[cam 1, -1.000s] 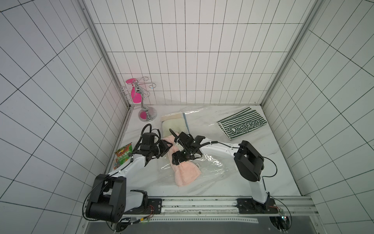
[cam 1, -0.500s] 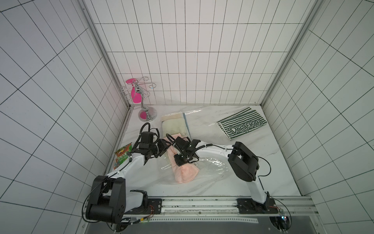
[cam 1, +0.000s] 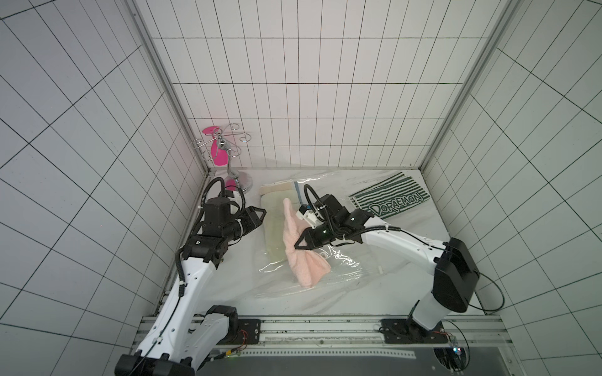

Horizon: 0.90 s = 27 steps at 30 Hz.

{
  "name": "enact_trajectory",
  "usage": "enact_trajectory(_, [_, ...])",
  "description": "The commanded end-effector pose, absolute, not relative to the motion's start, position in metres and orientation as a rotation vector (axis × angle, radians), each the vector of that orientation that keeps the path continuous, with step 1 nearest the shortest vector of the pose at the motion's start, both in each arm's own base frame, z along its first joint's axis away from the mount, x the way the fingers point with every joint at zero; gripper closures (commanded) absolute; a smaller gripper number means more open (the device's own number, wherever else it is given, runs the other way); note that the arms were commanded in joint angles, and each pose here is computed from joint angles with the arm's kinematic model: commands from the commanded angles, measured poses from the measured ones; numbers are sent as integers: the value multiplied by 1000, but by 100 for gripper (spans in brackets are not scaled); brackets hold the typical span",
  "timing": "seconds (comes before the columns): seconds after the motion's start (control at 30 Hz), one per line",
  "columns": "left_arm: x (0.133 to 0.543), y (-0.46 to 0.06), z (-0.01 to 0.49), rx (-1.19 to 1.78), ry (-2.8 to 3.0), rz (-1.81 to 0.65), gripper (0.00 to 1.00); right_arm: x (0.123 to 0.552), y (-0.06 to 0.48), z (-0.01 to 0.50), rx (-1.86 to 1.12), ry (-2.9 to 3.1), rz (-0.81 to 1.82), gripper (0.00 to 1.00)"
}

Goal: Place the folded towel into the vacuum bag
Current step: Pick up the towel from the vacuum bag, then open the vacuum bag at the center of the board.

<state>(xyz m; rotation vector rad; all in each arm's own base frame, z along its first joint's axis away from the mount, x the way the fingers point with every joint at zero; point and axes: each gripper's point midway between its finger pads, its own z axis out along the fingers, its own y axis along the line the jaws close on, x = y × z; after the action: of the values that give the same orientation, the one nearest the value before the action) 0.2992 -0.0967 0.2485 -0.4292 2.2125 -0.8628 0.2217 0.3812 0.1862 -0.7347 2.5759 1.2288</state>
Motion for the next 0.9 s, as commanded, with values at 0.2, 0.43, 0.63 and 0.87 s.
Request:
enact_trajectory(0.2, [255, -175, 236, 106, 2384, -663, 45, 217, 261, 194, -415, 2700, 1214, 100])
enact_trajectory(0.43, [175, -280, 148, 804, 2519, -429, 40, 228, 168, 189, -85, 2774, 1002, 100])
enact_trajectory(0.63, [145, -332, 98, 1168, 2511, -230, 35, 254, 114, 196, 198, 2697, 796, 100])
enact_trajectory(0.87, [158, -370, 81, 1259, 2359, -140, 11, 263, 89, 189, 389, 2626, 798, 100])
